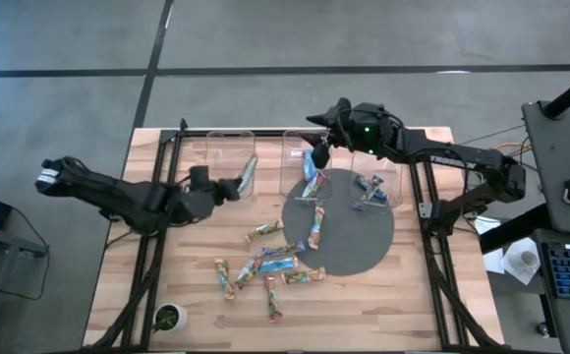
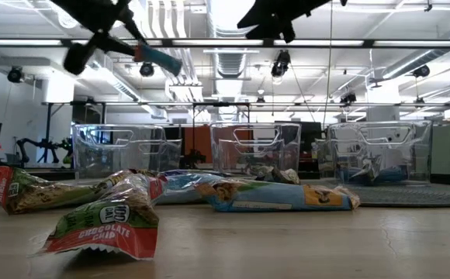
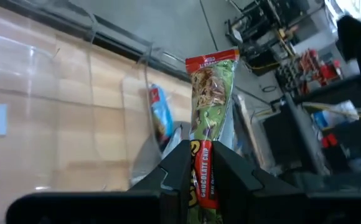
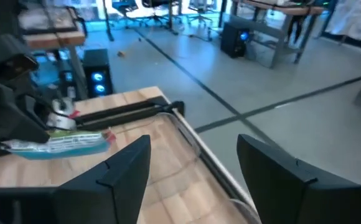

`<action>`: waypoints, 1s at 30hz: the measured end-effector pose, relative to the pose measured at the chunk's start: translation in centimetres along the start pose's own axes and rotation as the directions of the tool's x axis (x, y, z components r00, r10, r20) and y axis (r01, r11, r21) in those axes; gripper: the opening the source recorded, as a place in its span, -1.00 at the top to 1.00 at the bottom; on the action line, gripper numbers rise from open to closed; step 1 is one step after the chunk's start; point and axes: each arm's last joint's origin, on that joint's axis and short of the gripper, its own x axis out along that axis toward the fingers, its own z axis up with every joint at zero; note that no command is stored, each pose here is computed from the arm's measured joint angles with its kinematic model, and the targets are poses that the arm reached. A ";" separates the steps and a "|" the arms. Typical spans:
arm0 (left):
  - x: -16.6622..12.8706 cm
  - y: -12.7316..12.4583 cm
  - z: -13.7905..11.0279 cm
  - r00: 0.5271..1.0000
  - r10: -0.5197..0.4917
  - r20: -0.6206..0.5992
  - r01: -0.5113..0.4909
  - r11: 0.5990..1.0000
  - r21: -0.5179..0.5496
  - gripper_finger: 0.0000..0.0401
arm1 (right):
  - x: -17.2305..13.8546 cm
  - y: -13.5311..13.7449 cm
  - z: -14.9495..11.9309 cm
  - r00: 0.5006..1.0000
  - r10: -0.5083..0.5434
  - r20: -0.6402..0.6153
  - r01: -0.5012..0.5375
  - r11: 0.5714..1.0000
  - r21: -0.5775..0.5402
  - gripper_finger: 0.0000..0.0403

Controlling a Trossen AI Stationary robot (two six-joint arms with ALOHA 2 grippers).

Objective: Pick and place Granola Bars by type
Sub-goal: Put the red granola bar into the middle transparent bin

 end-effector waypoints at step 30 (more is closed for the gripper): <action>18.4 -4.3 -3.4 0.995 0.040 -0.097 -0.031 0.996 0.089 0.78 | -4.5 -1.3 -0.8 0.996 -0.031 -0.079 0.022 0.993 -0.113 -0.13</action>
